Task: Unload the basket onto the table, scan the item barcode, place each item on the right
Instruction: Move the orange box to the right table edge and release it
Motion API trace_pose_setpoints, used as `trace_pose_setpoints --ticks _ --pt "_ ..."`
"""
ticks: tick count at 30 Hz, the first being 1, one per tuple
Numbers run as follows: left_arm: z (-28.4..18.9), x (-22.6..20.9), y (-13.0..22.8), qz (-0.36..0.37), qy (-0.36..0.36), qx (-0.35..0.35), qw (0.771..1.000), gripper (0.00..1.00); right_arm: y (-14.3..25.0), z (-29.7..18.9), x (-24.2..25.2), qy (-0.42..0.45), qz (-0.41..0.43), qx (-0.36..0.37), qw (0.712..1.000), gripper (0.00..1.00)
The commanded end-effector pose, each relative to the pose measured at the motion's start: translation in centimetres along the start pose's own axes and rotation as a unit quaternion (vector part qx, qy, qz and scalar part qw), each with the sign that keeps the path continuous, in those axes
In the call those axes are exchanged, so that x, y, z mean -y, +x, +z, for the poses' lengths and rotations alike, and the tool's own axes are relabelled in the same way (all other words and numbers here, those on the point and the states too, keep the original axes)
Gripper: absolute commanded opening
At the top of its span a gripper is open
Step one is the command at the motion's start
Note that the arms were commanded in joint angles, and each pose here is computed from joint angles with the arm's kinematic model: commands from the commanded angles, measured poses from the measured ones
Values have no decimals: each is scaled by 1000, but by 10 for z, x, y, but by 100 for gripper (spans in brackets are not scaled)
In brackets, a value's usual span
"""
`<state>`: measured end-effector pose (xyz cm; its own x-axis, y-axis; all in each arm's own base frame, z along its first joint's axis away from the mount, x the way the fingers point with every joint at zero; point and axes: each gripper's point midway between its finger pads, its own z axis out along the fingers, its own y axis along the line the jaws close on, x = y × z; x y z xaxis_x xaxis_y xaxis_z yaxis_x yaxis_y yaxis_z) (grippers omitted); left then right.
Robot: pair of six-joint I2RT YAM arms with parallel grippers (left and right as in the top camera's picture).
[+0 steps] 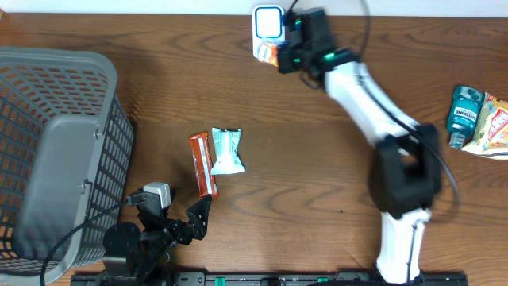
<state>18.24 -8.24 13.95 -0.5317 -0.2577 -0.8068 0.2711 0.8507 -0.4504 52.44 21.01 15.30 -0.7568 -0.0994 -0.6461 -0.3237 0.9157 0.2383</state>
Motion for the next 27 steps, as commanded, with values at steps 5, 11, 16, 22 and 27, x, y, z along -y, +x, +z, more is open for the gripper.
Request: trace_pose_setpoints --ticks 5,11,16,22,27 --pt "-1 0 -2 0 -3 4 1000 98 48 -141 0 -135 34 -123 983 1" --pt "-1 0 -2 0 -3 4 1000 98 80 -171 32 -158 62 -175 970 1" --pt "-1 0 -2 0 -3 4 1000 98 81 -175 60 -124 79 -169 975 1" --pt "-1 0 -2 0 -3 4 1000 98 92 -182 196 239 125 -168 948 1" --pt "-1 0 -2 0 -3 4 1000 98 125 -238 280 509 261 -118 811 1"
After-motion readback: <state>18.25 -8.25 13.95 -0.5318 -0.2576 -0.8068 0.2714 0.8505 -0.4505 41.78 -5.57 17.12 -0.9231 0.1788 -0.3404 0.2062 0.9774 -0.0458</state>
